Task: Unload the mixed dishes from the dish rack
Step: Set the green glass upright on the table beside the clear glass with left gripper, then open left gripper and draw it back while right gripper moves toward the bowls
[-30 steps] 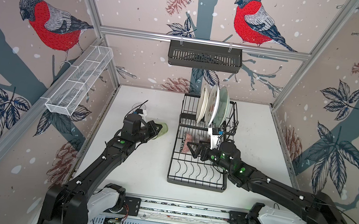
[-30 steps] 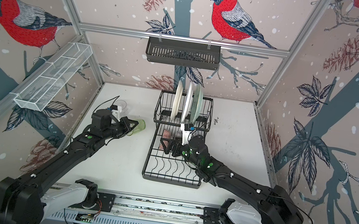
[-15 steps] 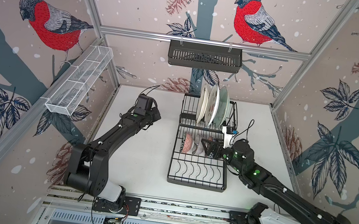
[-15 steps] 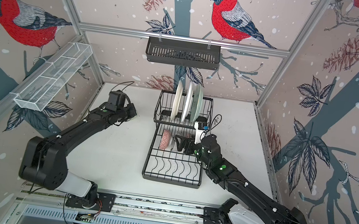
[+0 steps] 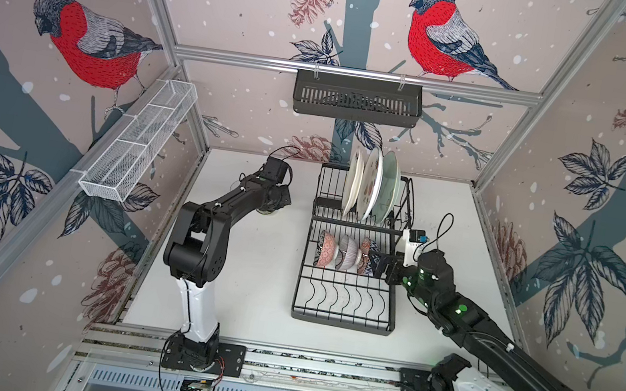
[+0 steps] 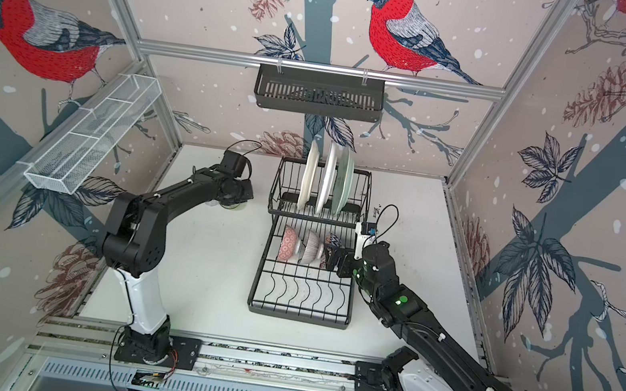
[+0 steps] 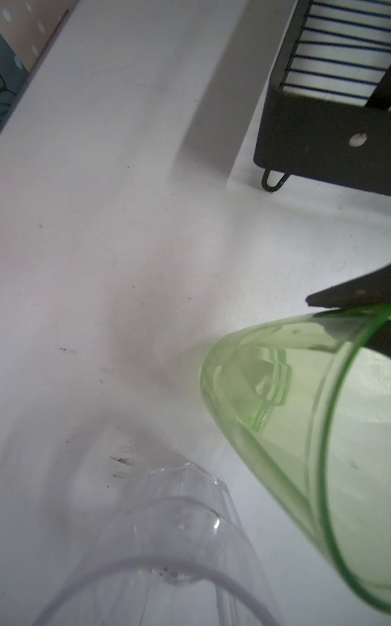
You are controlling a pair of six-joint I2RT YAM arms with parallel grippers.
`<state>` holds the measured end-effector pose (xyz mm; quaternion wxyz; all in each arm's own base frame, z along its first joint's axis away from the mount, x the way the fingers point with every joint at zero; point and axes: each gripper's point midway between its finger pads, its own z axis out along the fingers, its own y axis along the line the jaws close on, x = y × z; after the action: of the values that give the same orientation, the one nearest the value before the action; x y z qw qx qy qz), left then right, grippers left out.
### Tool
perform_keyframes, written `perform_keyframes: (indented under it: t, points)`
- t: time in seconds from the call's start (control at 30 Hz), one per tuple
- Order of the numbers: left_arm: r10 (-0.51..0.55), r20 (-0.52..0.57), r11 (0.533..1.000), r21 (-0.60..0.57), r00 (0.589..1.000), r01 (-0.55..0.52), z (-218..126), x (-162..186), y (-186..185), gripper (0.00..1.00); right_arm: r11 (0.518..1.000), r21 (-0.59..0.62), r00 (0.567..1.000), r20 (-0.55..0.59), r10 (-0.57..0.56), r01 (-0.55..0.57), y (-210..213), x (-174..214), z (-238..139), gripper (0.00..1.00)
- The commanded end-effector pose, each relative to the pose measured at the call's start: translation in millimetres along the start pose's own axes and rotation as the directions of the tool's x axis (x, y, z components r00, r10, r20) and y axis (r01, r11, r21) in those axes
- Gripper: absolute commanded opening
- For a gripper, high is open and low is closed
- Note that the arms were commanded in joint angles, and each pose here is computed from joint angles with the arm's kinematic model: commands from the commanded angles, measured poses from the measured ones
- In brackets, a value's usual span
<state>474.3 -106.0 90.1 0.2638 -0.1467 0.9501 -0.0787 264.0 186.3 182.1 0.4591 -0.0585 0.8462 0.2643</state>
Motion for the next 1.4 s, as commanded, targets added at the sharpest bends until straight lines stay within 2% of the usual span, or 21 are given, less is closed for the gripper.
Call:
perform_keyframes:
  t: [0.0,0.17,0.23,0.5,0.7,0.97,1.03,1.37]
  points:
    - [0.028,-0.039,0.999,-0.029,0.999,-0.029,6,2,2,0.0,0.998,0.062,1.0,-0.02,0.017,-0.016,-15,6,-1,1.0]
    - [0.036,-0.032,0.998,-0.042,0.999,-0.037,10,-7,0,0.0,0.993,0.106,0.997,-0.05,0.053,-0.048,-28,13,-2,1.0]
    - [0.042,-0.028,0.998,-0.047,0.999,-0.044,10,-10,-1,0.14,0.991,0.118,0.996,-0.057,0.064,-0.057,-32,14,-3,1.0]
    - [0.061,0.007,0.998,-0.016,0.998,-0.061,3,-23,-10,0.59,0.986,0.142,0.993,-0.061,0.096,-0.087,-40,16,-9,1.0]
    - [0.073,0.034,0.997,0.008,0.997,-0.073,-9,-31,-17,0.78,0.982,0.145,0.988,-0.08,0.13,-0.117,-44,25,-10,1.0]
    - [0.061,0.07,0.995,0.074,0.996,-0.066,-29,-29,-22,0.89,0.979,0.154,0.984,-0.098,0.15,-0.133,-50,33,-8,1.0]
    - [0.056,0.082,0.994,0.089,0.995,-0.063,-36,-29,-23,0.97,0.979,0.149,0.982,-0.105,0.158,-0.142,-50,35,-8,1.0]
    - [-0.004,0.174,0.971,0.236,0.985,-0.038,-83,-23,-33,0.97,0.985,0.047,0.979,-0.116,0.169,-0.165,-29,29,-9,1.0]
